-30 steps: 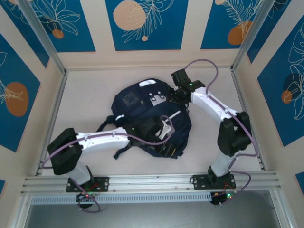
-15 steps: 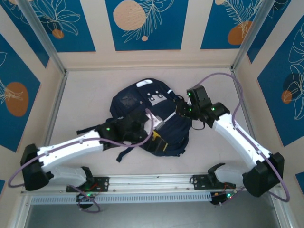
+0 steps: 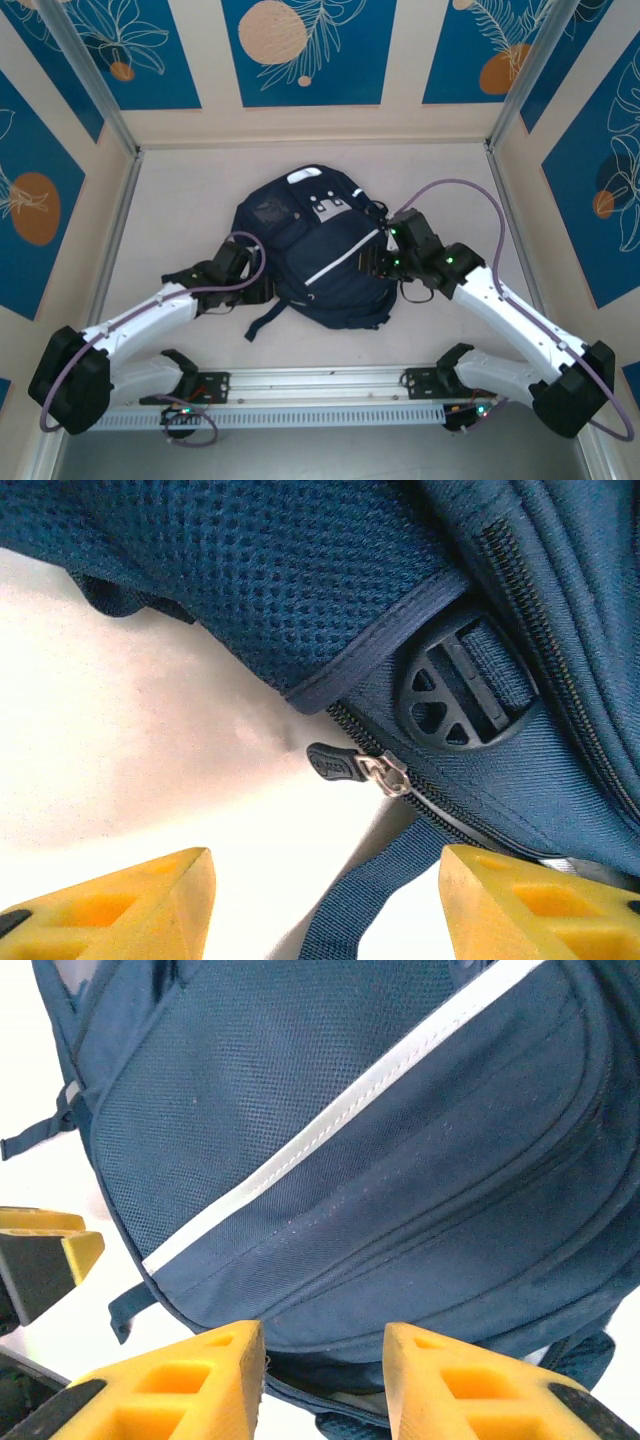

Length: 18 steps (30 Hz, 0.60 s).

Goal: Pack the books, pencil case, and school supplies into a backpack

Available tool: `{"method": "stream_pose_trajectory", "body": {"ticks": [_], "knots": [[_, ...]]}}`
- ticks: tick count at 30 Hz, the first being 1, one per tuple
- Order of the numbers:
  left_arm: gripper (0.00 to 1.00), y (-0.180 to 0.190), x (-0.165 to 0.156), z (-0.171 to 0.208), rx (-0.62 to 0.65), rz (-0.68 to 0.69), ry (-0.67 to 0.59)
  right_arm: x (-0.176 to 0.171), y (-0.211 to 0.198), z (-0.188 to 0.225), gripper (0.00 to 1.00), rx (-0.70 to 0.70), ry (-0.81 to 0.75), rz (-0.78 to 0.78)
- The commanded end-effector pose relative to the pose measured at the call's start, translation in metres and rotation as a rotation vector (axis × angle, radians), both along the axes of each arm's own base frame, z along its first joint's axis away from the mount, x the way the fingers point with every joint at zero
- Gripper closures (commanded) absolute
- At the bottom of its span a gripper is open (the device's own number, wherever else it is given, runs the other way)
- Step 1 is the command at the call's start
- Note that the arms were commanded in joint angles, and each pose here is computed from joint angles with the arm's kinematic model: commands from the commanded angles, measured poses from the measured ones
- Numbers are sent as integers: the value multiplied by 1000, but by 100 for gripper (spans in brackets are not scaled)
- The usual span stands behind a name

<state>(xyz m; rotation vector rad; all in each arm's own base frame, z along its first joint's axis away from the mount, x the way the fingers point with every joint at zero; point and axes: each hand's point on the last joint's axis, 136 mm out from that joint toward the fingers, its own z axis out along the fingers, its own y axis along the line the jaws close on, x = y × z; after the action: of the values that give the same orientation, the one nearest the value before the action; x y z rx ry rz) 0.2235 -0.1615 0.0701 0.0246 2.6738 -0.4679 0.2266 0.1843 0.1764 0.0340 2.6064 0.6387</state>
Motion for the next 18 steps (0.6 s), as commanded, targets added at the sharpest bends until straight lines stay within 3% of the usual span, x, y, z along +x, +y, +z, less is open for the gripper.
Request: {"method": "stream_pose_trajectory", "body": {"ticks": [1, 6, 10, 15, 18], "knots": [[40, -10, 20, 19, -79, 29, -98, -1, -2, -5, 64, 8, 136, -199], [41, -10, 19, 7, -67, 22, -78, -2, 11, -19, 62, 70, 289, -401], [41, -15, 17, 4, -86, 11, -64, -3, 15, -34, 45, 159, 398, -578], [42, -16, 15, 3, -94, 1, -60, 11, 21, -31, 27, 198, 405, -649], [42, -15, 14, 1, -93, 0, -58, 17, 21, -31, 26, 183, 420, -698]]}}
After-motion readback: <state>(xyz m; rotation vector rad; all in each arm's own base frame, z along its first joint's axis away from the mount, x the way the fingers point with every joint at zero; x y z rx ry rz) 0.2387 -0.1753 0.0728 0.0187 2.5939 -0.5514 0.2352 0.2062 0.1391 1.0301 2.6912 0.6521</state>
